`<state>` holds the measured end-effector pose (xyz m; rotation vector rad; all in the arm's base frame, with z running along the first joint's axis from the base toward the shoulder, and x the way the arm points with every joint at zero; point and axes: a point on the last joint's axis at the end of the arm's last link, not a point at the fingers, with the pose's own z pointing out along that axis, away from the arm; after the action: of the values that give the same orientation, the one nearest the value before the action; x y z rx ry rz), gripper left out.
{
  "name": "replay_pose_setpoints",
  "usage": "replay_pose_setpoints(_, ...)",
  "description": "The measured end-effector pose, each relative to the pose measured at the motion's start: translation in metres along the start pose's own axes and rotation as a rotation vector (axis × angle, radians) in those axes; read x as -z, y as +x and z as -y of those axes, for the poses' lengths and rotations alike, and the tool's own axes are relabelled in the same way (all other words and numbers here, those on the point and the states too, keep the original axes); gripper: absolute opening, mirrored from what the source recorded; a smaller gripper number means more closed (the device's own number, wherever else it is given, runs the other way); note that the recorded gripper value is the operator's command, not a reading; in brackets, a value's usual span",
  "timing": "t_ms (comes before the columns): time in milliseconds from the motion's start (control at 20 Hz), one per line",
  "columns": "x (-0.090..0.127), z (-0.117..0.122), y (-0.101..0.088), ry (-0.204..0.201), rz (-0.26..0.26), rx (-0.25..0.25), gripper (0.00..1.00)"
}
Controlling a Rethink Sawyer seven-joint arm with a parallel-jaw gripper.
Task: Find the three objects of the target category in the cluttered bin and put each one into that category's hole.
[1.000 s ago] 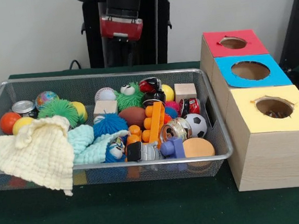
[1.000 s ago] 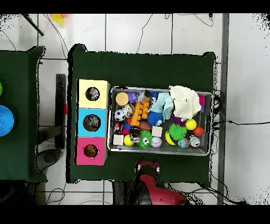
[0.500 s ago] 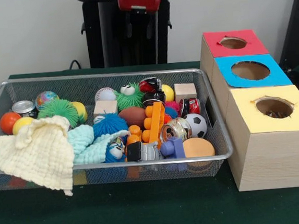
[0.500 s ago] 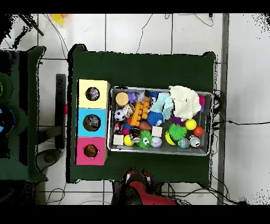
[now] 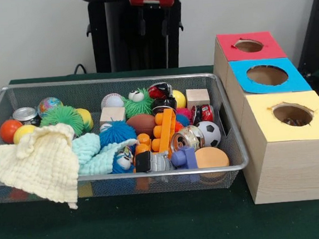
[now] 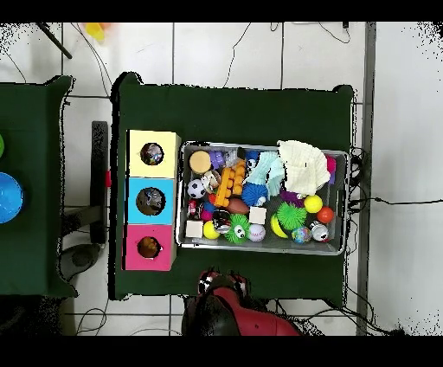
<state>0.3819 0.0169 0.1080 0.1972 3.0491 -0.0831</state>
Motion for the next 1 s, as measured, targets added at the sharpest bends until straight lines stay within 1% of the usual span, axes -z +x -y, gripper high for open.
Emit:
replay_pose_setpoints(200,-0.004,-0.001,0.000,-0.010,-0.005,0.001,1.00)
replay_pose_setpoints(400,-0.012,-0.005,0.003,-0.014,0.003,0.007,1.00)
replay_pose_setpoints(550,-0.023,-0.011,0.006,-0.022,0.017,0.017,1.00)
replay_pose_setpoints(750,-0.038,-0.016,0.012,-0.032,0.020,0.023,1.00)
replay_pose_setpoints(850,-0.048,-0.020,0.019,-0.042,0.009,0.024,1.00)
replay_pose_setpoints(1000,-0.055,-0.024,0.025,-0.053,-0.011,0.028,1.00)
